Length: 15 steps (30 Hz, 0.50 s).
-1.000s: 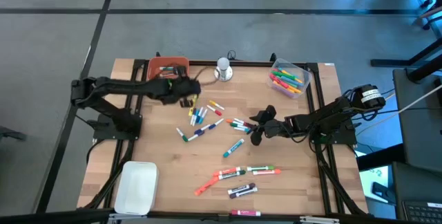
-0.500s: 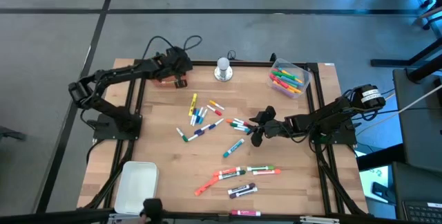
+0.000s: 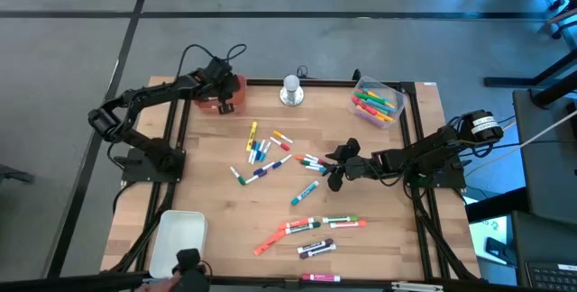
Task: Pick & Place Markers
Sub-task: Put the blue marker pen into the orange bin
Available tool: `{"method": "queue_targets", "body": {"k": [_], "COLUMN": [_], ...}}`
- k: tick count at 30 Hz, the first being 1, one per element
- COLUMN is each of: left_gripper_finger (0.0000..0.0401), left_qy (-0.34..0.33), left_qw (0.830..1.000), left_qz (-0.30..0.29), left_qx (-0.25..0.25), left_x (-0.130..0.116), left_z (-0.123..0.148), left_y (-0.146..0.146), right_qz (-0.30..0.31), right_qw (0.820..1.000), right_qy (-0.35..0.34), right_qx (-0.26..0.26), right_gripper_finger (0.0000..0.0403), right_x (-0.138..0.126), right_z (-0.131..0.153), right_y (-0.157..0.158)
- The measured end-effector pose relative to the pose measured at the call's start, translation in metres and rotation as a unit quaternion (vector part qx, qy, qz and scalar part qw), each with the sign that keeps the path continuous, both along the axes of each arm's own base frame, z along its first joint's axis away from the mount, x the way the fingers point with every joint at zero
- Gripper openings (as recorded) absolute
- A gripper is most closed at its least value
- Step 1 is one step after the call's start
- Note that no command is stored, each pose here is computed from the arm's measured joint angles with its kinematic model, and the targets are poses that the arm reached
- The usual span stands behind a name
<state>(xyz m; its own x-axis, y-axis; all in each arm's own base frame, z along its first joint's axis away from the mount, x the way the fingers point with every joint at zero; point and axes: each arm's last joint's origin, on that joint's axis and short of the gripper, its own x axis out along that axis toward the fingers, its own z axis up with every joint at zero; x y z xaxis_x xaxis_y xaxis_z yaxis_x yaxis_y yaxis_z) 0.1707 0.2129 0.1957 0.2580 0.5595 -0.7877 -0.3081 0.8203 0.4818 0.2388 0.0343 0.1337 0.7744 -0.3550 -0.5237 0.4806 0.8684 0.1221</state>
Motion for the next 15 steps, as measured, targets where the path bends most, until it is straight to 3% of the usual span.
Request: {"method": "queue_targets", "body": {"k": [5,15], "left_gripper_finger": [0.0065,0.0127], "left_qy": [0.004,0.011], "left_qw": [1.0,1.0], "left_qz": [0.01,0.014], "left_qx": [-0.006,0.0], "left_x": [-0.007,-0.001], "left_z": [-0.006,-0.02], "left_y": [0.004,0.013], "right_qz": [-0.001,-0.001], "right_qw": [1.0,1.0], "right_qy": [0.0,0.001], "right_qx": [-0.002,-0.008], "right_gripper_finger": [0.0161,0.0161], "right_x": [0.0,0.001], "right_z": [0.0,0.0], "right_y": [0.0,-0.003]}}
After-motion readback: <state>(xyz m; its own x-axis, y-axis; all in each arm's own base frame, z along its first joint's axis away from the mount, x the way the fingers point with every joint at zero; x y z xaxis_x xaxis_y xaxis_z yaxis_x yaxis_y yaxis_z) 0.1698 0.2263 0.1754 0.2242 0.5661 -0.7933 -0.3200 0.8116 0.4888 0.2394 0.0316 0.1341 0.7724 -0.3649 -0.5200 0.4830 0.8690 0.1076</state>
